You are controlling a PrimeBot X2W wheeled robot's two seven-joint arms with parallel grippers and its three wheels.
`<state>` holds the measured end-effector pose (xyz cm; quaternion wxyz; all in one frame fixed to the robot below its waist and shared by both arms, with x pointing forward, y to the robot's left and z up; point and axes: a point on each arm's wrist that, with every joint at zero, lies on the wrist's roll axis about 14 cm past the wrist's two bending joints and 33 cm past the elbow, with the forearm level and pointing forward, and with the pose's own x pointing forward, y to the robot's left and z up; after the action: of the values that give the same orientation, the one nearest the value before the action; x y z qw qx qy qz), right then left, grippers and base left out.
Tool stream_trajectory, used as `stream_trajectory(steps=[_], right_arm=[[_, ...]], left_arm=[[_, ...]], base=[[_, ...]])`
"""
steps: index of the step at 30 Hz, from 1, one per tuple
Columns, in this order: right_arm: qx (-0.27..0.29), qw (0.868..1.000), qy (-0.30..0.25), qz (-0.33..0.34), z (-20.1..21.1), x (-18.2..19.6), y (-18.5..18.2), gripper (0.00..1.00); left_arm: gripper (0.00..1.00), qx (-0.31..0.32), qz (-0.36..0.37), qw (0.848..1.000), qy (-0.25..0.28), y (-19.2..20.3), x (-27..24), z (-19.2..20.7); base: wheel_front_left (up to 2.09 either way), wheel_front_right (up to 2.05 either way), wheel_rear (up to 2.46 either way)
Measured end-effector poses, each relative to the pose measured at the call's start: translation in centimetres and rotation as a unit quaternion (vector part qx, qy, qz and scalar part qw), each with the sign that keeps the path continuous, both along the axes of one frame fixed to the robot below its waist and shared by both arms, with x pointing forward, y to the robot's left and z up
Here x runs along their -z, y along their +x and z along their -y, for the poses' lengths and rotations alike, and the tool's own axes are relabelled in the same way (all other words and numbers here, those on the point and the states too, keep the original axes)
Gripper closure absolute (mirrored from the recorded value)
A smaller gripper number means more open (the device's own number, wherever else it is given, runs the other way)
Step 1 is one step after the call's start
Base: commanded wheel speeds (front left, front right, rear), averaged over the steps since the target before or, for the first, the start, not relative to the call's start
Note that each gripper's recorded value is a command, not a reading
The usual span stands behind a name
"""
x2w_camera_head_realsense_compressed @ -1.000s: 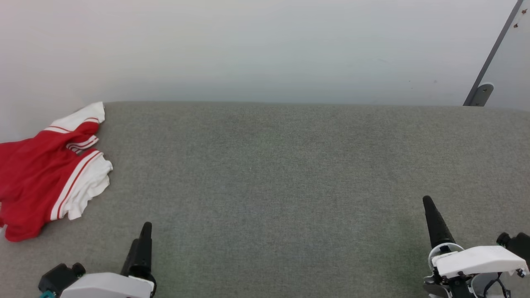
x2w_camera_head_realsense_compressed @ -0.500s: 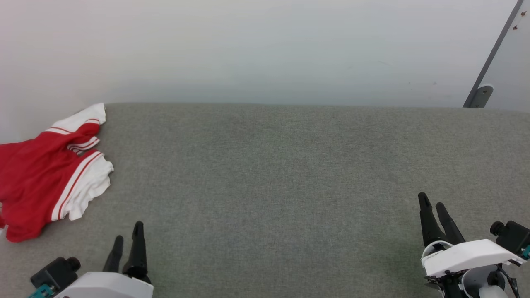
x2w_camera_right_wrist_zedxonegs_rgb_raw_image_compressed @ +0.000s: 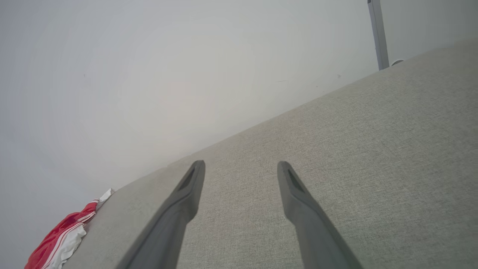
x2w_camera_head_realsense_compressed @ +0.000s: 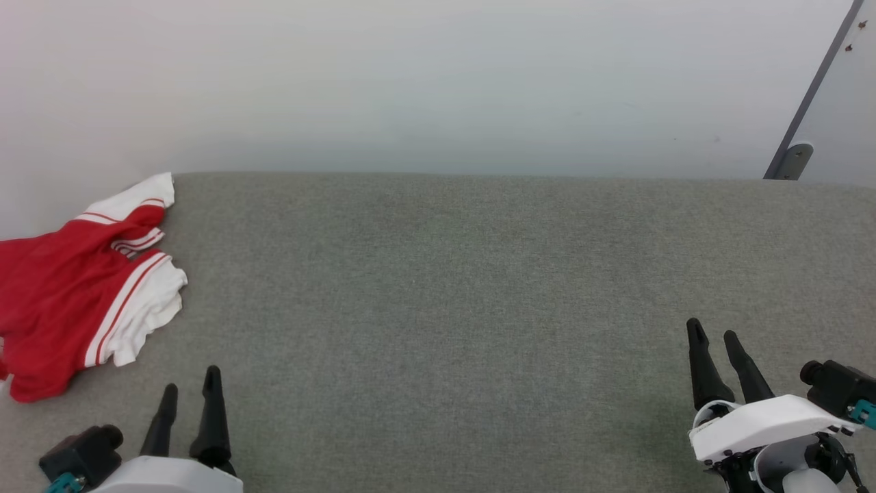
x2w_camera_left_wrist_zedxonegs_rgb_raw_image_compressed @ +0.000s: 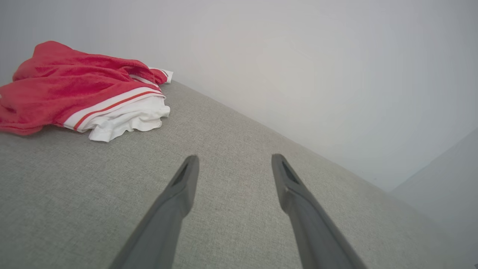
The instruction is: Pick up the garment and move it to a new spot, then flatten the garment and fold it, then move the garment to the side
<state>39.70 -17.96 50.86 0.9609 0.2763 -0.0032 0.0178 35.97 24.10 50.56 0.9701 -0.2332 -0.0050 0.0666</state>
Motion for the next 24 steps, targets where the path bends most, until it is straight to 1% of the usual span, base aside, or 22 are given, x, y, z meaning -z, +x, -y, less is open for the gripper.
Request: stream_trajectory(steps=[13,24], right_arm=[[-0.006,0.998,-0.067,0.017,-0.2,-0.6,0.2,0.0],[-0.009,0.993,-0.116,0.029,-0.4,-1.0,0.1,0.0]], left_arm=[[0.0,0.004,0.021,0.997,0.067,0.0,-1.0,-0.2],[0.0,0.011,0.037,0.992,0.122,-0.3,-1.8,-0.1]], base=[[0.0,0.0,0.0],[0.0,0.0,0.0]])
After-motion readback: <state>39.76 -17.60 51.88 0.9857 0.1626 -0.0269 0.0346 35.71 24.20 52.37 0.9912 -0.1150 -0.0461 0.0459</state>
